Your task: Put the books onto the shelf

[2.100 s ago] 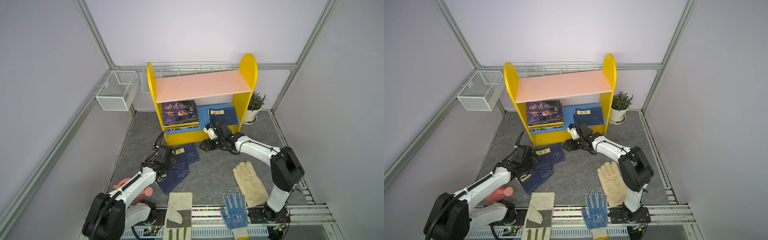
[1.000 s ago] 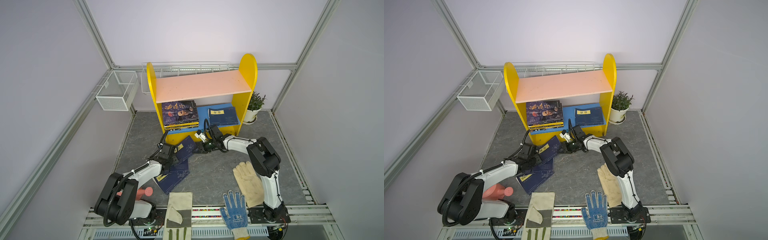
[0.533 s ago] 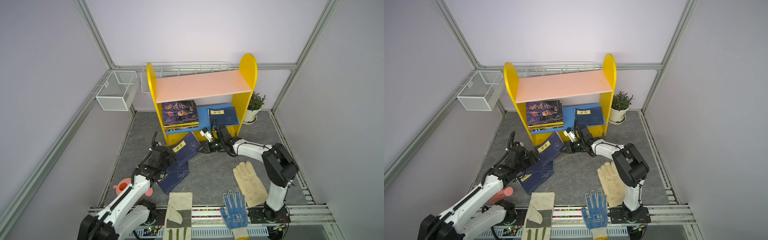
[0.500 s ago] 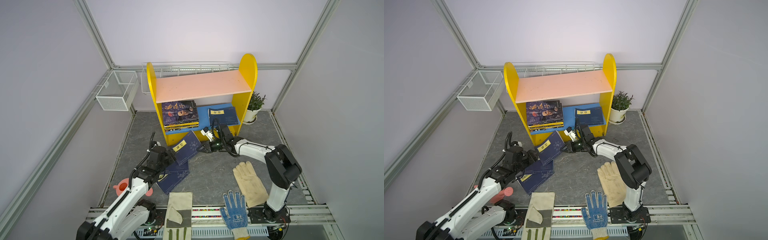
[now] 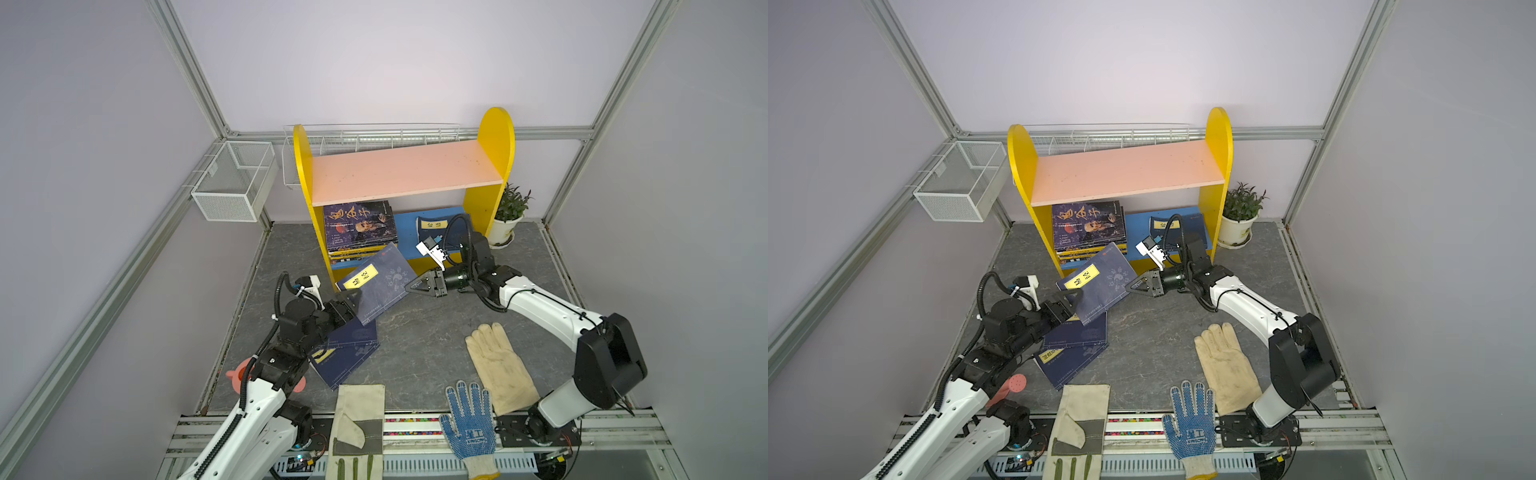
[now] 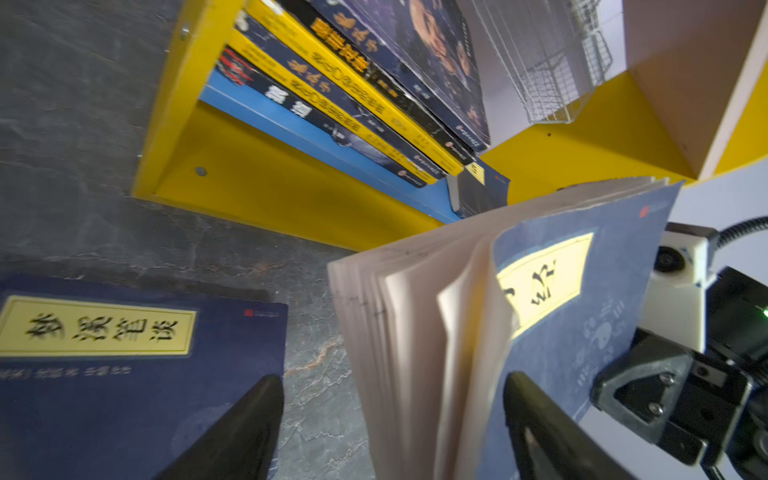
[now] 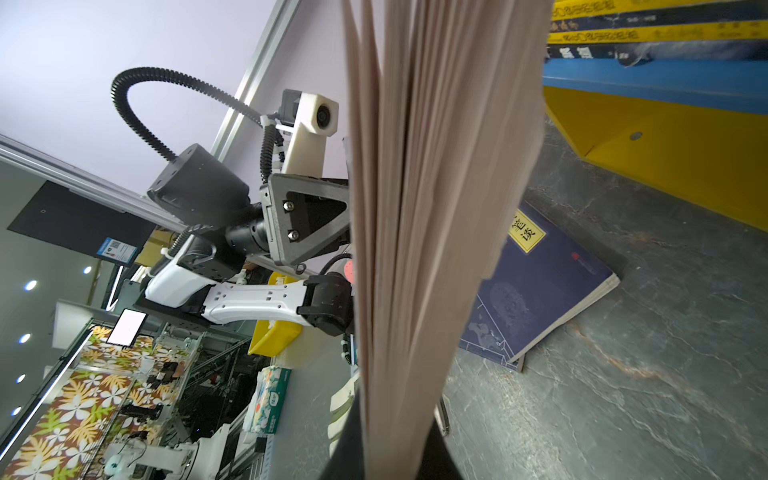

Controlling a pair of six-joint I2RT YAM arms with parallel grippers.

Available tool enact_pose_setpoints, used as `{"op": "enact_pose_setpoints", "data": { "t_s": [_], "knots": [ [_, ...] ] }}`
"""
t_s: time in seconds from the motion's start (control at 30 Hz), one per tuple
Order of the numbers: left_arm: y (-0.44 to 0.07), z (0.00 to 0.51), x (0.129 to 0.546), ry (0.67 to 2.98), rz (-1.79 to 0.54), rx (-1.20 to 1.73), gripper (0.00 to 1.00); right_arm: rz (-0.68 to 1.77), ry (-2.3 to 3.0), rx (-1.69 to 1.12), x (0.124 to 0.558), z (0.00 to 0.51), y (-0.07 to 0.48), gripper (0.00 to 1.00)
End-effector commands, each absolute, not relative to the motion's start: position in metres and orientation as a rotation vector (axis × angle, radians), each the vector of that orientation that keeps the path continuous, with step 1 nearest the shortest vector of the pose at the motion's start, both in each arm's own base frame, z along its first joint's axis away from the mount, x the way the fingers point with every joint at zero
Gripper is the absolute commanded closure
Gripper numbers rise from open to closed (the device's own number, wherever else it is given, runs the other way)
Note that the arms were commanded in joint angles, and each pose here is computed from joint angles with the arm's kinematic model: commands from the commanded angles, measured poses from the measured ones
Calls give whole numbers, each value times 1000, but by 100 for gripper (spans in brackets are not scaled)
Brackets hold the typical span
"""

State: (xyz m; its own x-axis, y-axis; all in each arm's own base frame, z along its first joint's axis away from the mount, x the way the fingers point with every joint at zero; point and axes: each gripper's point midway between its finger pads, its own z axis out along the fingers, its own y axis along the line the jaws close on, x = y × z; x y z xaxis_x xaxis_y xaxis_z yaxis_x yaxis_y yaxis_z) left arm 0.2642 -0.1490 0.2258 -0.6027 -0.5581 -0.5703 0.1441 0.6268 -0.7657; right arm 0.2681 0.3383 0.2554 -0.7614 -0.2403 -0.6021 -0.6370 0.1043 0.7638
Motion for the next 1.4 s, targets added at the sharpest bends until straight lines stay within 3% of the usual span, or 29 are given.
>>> {"op": "enact_pose_setpoints", "data": {
  "t_s": [0.0,0.03,0.13,0.33,0.43,0.47,0.5,0.57,0.83,0.93,1.07,1.23,1.33,1.37],
  "knots": [
    [-171,252,258,1886,-1186,-169,17,1767,1972,-937,260,275,339,91],
    [-175,254,256,1879,-1211,-141,19,1776,1961,-941,259,278,338,91],
    [-185,260,252,1863,-1276,-73,38,1803,1926,-948,257,285,336,91],
    [-191,273,250,1821,-1323,-28,89,1728,1954,-857,275,285,323,88],
    [-192,280,254,1785,-1349,-45,98,1658,1981,-775,289,283,320,78],
    [-194,282,258,1774,-1364,-57,100,1648,1981,-755,291,283,322,71],
    [-194,287,261,1748,-1378,-70,100,1637,1997,-722,295,280,324,61],
    [-194,298,270,1689,-1410,-117,100,1625,2000,-688,298,278,332,52],
    [-202,324,289,1586,-1393,-200,100,1659,1932,-548,307,292,352,51],
    [-208,327,290,1592,-1393,-184,100,1651,1900,-519,309,299,353,57],
    [-207,320,293,1601,-1388,-218,100,1672,1884,-503,308,300,359,76],
    [-201,302,297,1661,-1321,-278,100,1685,1845,-440,310,302,354,90],
    [-192,290,297,1712,-1244,-312,54,1632,1815,-327,328,307,335,93],
    [-187,287,296,1726,-1215,-326,45,1615,1797,-275,336,310,326,93]
  ]
}}
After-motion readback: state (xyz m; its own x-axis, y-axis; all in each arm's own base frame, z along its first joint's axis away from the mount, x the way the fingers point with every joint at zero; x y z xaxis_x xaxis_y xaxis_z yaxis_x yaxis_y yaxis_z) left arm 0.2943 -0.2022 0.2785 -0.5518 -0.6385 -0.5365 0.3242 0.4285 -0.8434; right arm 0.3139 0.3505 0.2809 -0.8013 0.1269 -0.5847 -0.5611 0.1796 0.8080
